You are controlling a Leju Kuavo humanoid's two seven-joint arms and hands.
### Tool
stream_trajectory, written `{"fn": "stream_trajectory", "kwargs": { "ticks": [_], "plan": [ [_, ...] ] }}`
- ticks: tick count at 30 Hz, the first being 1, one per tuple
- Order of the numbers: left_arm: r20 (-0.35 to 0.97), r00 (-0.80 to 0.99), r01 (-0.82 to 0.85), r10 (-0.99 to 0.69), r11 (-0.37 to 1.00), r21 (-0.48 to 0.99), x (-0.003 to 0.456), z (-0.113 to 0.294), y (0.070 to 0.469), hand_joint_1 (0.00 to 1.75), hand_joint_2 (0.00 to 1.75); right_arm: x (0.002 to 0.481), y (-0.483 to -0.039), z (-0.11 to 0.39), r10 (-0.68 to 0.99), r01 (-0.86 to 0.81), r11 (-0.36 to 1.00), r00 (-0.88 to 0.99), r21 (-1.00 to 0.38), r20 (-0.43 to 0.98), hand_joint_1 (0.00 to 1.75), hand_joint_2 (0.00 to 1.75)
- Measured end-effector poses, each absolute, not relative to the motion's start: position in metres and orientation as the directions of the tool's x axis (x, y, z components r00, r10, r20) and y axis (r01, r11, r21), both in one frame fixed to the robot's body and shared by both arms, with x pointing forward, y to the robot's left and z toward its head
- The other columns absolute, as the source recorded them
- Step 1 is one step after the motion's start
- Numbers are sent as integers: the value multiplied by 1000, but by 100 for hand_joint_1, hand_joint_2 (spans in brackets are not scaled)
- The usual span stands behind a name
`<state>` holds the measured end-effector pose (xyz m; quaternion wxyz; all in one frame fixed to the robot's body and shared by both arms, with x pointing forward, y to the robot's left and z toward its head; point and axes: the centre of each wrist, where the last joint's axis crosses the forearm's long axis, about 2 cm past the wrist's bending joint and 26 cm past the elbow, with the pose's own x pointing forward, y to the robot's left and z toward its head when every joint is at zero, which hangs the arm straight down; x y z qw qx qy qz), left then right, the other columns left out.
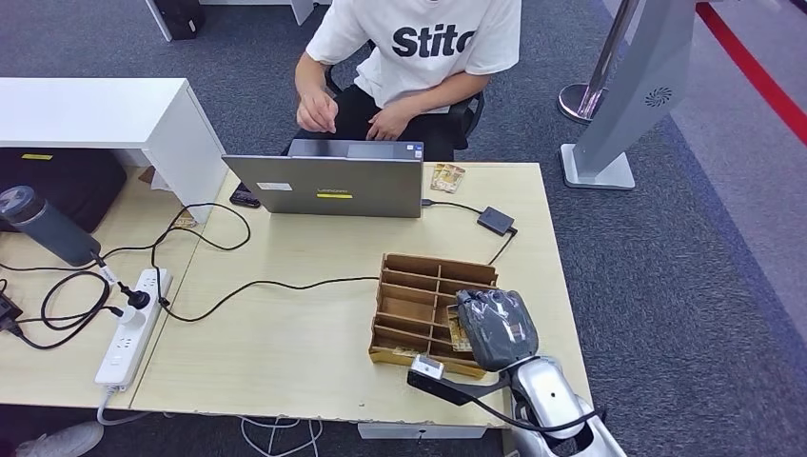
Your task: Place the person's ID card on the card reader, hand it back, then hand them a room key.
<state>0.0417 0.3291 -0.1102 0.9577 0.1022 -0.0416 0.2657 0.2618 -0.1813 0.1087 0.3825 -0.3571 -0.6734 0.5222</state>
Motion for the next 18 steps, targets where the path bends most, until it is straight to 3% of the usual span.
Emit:
{"fn": "stream_trajectory", "kwargs": {
  "ticks": [9,18],
  "plan": [
    [134,866,-499,482,850,167,42,-110,329,0,175,280,-162,152,834,184,342,-511,-921,208,171,175],
    [134,869,-493,476,854,167,43,-110,329,0,175,286,-154,168,817,211,384,-531,-899,224,168,175]
  ]
}}
